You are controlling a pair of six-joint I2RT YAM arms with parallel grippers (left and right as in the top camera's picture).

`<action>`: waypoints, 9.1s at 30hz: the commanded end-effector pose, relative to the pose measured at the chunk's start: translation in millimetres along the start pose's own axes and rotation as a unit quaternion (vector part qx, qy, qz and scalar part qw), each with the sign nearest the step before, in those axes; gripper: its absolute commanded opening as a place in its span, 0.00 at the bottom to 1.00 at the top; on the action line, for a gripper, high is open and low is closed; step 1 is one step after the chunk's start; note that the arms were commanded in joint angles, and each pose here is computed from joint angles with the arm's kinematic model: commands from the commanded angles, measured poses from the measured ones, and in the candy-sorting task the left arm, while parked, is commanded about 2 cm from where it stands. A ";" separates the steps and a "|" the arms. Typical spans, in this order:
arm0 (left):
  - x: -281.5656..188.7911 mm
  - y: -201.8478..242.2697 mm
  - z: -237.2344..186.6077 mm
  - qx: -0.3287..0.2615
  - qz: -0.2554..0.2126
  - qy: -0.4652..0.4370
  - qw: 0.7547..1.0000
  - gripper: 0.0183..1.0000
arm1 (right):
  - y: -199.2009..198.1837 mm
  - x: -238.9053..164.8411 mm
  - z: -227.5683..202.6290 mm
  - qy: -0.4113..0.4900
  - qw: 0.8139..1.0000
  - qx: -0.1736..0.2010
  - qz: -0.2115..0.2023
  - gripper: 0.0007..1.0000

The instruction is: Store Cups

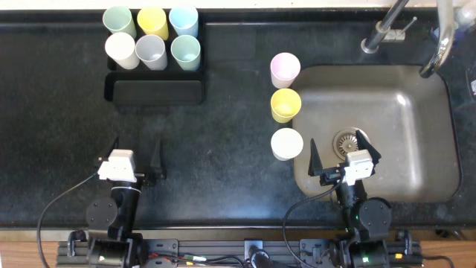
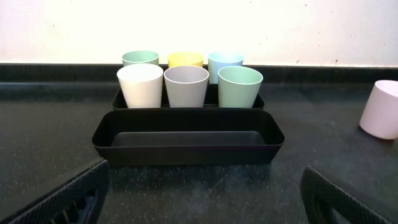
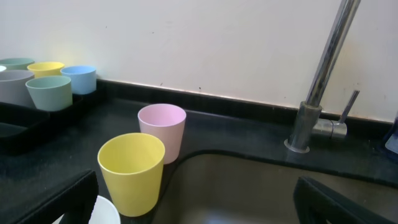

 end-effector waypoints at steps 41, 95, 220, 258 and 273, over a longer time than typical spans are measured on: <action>-5.9 -2.2 14.6 -0.005 -0.002 -0.006 1.000 1.00 | 0.8 0.2 -2.9 -0.002 1.000 0.001 0.002 1.00; 292.3 -277.0 47.2 -0.053 0.058 0.536 0.841 1.00 | 0.8 0.2 -2.9 -0.002 1.000 0.001 0.002 1.00; 217.4 85.6 150.1 -0.093 0.239 0.456 0.852 0.75 | 0.8 0.2 -3.0 -0.002 1.000 0.001 0.002 1.00; 209.5 -300.3 44.6 -0.006 0.042 0.600 0.799 1.00 | 0.8 0.2 -2.9 -0.002 1.000 0.001 0.002 1.00; 218.0 -302.1 10.6 0.009 0.058 0.620 0.782 0.92 | 0.8 0.2 -2.9 -0.002 1.000 0.001 0.002 1.00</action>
Point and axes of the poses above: each gripper's point midway between its finger pads, its own x axis out along the fingers, its own y axis along the line the jaws close on, z = x × y, the point moved 10 cm from there along -x, back along the fingers, and after that the axes turned 5 degrees about -x, right-handed, at the moved point
